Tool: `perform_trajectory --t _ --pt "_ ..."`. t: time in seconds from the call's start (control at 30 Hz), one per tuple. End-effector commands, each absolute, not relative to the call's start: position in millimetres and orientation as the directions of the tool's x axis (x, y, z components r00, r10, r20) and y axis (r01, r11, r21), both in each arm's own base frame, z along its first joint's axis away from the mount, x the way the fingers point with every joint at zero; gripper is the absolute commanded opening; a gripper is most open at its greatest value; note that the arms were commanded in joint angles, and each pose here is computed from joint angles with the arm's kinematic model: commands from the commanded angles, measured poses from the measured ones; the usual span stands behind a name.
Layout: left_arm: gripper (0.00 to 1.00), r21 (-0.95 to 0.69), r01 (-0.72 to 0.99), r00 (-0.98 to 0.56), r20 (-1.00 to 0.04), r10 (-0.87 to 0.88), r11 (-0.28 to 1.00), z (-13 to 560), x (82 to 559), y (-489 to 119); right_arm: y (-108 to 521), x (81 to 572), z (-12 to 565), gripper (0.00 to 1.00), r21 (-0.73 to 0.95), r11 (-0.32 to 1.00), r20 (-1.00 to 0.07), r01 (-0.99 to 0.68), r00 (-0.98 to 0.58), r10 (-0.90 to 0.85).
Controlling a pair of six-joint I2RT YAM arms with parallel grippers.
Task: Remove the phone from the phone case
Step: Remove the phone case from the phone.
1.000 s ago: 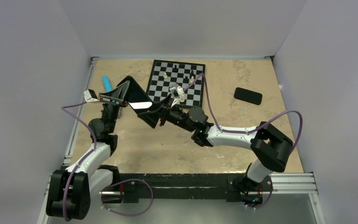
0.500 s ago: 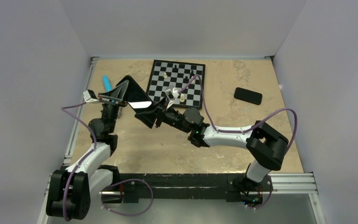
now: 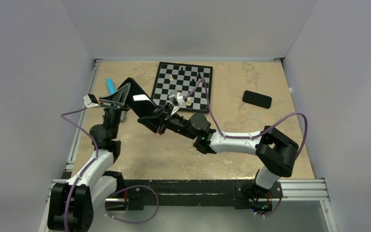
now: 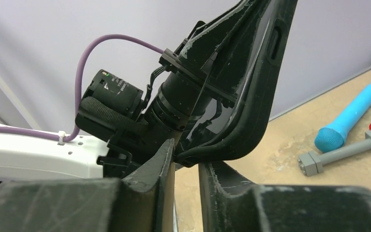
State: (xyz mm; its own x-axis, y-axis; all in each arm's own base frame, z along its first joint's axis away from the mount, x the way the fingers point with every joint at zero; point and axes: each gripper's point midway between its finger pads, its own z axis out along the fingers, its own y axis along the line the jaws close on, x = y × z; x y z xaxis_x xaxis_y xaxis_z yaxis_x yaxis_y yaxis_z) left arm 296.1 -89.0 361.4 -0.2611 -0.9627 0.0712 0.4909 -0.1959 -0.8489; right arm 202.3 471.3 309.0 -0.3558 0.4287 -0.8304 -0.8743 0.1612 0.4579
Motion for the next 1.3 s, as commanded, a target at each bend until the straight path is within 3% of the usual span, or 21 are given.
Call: perform_trajectory --t 0.0,0.1,0.47,0.73,0.83,0.93,1.1,1.27 --pt "0.00 -0.773 0.557 -0.370 0.096 -0.924 -0.303 405.9 263.6 -94.9 470.0 221.4 320.7 0.15 0.347 0.251 -0.872 -0.904 -0.212 0.441" --pt "0.00 -0.825 0.461 -0.424 0.119 -0.898 -0.327 400.6 263.6 -104.3 471.7 226.1 310.5 0.00 0.261 0.302 -0.915 -0.917 -0.135 0.379" --pt "0.00 -0.908 0.280 -0.509 0.135 -0.850 -0.311 401.7 241.6 -122.5 453.9 254.5 275.7 0.00 -0.115 0.495 -0.975 -0.861 0.192 0.108" --pt "0.00 -0.894 0.328 -0.523 0.096 -0.847 -0.304 412.6 236.6 -124.4 444.6 252.8 274.5 0.00 -0.128 0.503 -0.980 -0.855 0.187 0.067" --pt "0.00 -0.884 0.399 -0.524 -0.003 -0.852 -0.242 416.4 235.5 -130.1 439.4 236.8 268.1 0.34 -0.058 0.452 -0.995 -0.890 0.090 0.050" --pt "0.00 -0.879 0.454 -0.533 -0.136 -0.835 -0.147 413.0 237.1 -141.9 428.8 216.2 258.3 0.54 0.065 0.403 -0.997 -0.913 -0.044 0.061" --pt "0.00 -0.841 0.540 -0.605 -0.366 -0.707 -0.027 403.2 242.9 -169.3 410.2 189.1 240.4 0.64 0.231 0.314 -0.969 -0.921 -0.246 -0.006" --pt "0.00 -0.758 0.651 -0.631 -0.578 -0.517 0.053 400.3 244.6 -190.0 385.4 176.1 244.7 0.66 0.427 0.163 -0.903 -0.889 -0.430 0.021"
